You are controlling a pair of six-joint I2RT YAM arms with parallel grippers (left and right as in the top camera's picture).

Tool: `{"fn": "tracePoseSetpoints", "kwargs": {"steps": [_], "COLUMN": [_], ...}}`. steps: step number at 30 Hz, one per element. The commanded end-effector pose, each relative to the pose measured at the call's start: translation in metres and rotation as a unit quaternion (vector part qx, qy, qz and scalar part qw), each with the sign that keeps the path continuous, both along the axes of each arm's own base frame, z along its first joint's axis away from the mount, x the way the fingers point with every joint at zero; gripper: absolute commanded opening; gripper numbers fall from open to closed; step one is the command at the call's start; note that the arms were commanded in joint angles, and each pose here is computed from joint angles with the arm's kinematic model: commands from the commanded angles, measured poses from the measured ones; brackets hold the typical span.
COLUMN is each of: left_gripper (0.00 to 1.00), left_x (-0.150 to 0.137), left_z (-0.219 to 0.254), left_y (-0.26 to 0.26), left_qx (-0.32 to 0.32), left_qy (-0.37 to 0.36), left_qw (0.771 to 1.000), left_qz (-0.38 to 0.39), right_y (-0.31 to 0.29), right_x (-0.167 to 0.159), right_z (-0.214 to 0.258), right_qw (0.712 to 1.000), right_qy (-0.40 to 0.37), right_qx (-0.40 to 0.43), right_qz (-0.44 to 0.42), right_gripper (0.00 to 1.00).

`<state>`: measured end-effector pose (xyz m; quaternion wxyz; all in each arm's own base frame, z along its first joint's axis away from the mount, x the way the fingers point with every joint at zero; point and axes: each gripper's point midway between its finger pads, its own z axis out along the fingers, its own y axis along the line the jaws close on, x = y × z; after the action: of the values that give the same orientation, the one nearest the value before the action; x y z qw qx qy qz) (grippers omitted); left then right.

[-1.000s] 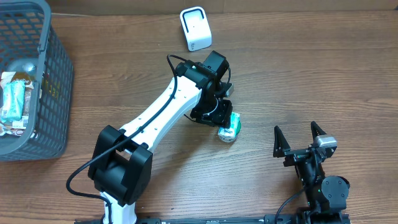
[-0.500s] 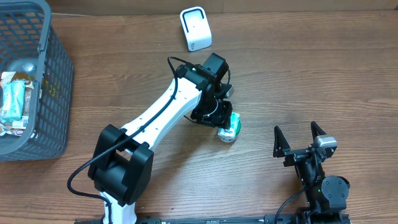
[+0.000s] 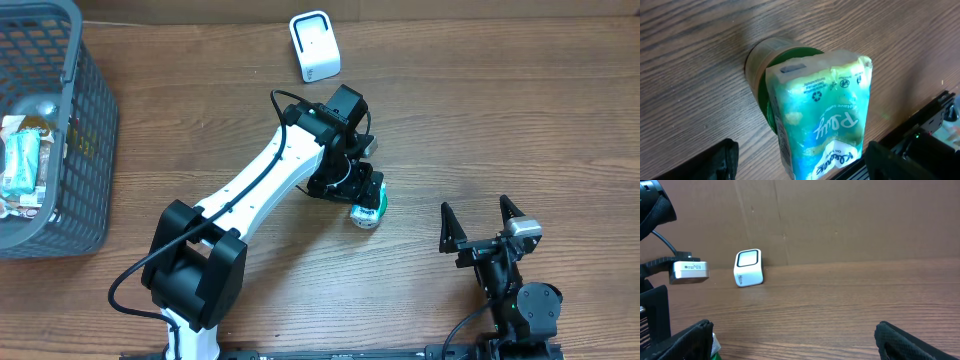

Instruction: Scan the item barcode

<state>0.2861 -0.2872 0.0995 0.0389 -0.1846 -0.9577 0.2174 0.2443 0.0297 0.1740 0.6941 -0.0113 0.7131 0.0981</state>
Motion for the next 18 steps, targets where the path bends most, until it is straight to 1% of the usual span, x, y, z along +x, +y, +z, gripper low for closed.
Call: {"fn": "tracePoseSetpoints", "kwargs": {"steps": [1,7,8,9,11,14,18], "left_gripper": [1.00,1.00,0.96,0.87,0.80,0.67,0.63], "left_x": [-0.0050,-0.0043,-0.0045,-0.0044,-0.0039,-0.0035,-0.0037], "left_z": [-0.0019,-0.0018,-0.0018,-0.0019,-0.0019,-0.0023,-0.0024], "left_y": [-0.0024,-0.0027,-0.0027,-0.0027,-0.0025,-0.0018,-0.0019], "left_qx": [-0.004,-0.004,-0.004,-0.004,-0.003,-0.001,-0.001], "left_qy": [0.006,0.005,0.005,0.005,0.004,0.003,0.003], "left_qw": [1.000,1.000,1.000,1.000,1.000,1.000,1.000], "left_qz": [-0.007,-0.007,-0.007,-0.007,-0.007,-0.007,-0.007], "right_y": [-0.0019,-0.0018,-0.0019,-0.0019,-0.0019,-0.0019,-0.0019], "right_x": [0.0004,0.0004,0.0004,0.0004,0.0004,0.0004,0.0004], "right_z": [-0.0027,-0.0027,-0.0027,-0.0027,-0.0027,-0.0027,-0.0027], "right_qw": [1.000,1.000,1.000,1.000,1.000,1.000,1.000], "right_qy": [0.000,0.000,0.000,0.000,0.000,0.000,0.000], "right_qx": [0.000,0.000,0.000,0.000,0.000,0.000,0.000], "right_qz": [-0.005,-0.005,-0.005,-0.005,-0.005,-0.005,-0.005], "right_gripper": [1.00,1.00,1.00,1.00,1.00,1.00,1.00]}}
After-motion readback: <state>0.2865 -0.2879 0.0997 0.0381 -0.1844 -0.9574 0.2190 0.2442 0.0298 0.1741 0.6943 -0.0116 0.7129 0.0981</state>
